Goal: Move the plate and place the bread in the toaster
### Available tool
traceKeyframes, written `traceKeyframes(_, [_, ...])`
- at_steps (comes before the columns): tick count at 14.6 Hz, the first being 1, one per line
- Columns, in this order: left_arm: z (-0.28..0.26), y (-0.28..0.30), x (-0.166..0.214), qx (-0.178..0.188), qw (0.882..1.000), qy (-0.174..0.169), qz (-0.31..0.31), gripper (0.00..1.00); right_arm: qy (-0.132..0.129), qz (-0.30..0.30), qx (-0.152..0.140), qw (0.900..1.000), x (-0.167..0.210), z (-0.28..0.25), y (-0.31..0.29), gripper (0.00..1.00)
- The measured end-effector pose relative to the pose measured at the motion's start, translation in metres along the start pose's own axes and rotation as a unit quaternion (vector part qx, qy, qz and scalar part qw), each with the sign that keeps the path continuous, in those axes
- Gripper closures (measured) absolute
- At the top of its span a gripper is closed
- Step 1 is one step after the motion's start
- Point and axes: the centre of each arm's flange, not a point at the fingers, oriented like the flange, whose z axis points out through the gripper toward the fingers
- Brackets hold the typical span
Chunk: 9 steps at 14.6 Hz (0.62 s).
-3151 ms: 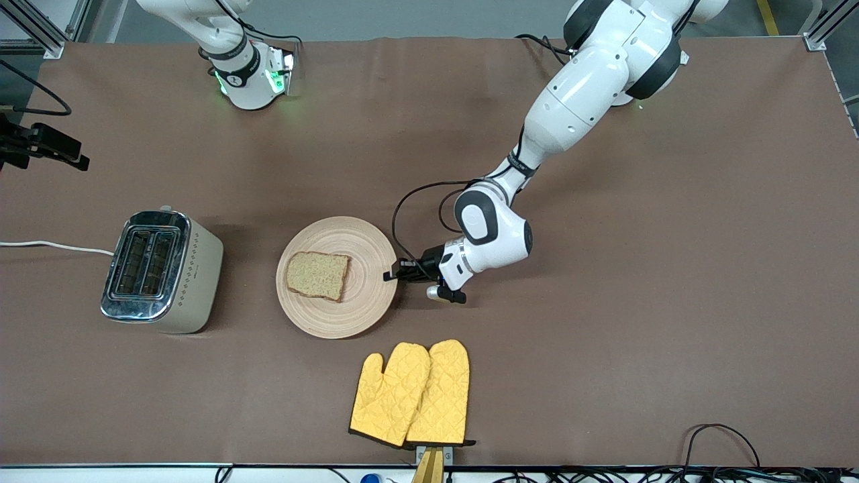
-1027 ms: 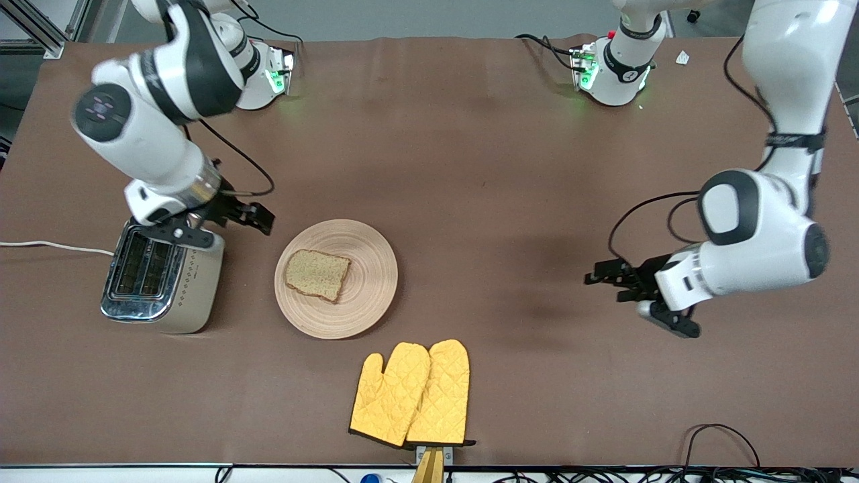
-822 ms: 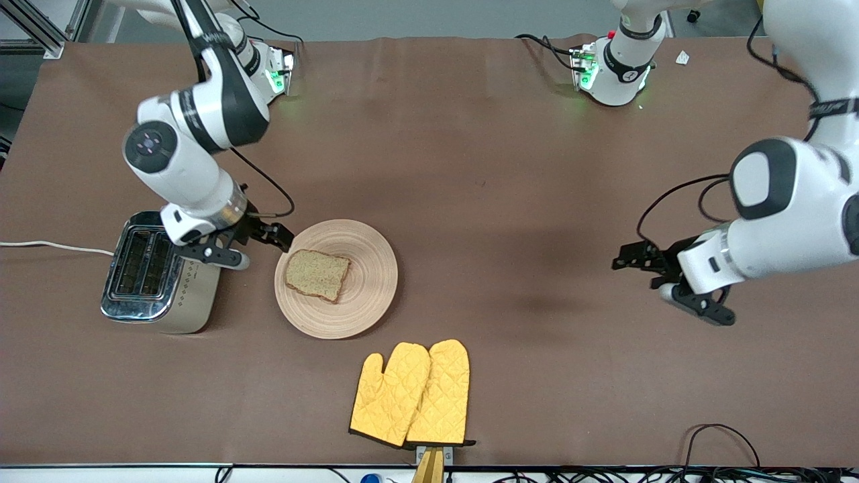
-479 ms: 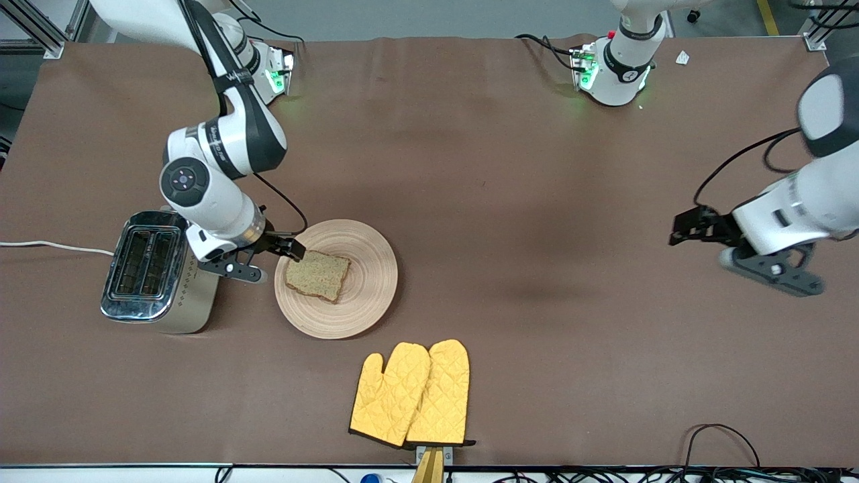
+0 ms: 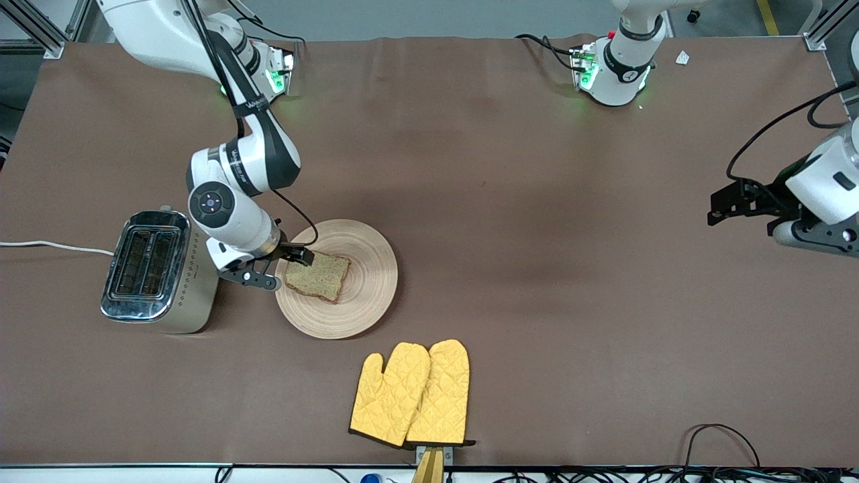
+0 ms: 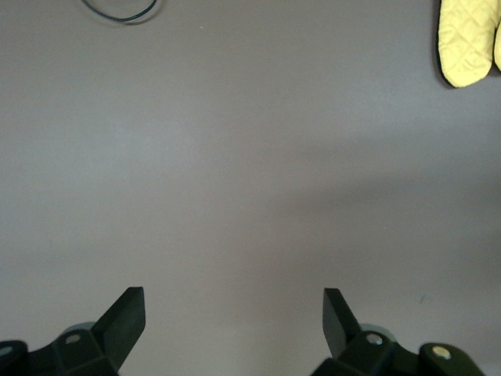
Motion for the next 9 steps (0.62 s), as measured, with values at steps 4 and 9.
traceKeyframes(4, [-0.015, 0.008, -0.016, 0.008, 0.998, -0.012, -0.066, 0.00, -0.005, 0.003, -0.004, 1.000, 0.001, 0.013, 0.001, 0.29])
traceKeyframes(9, [-0.014, 0.004, -0.016, 0.008, 0.998, -0.013, -0.067, 0.00, -0.008, 0.010, -0.008, 1.000, 0.002, 0.020, 0.003, 0.38])
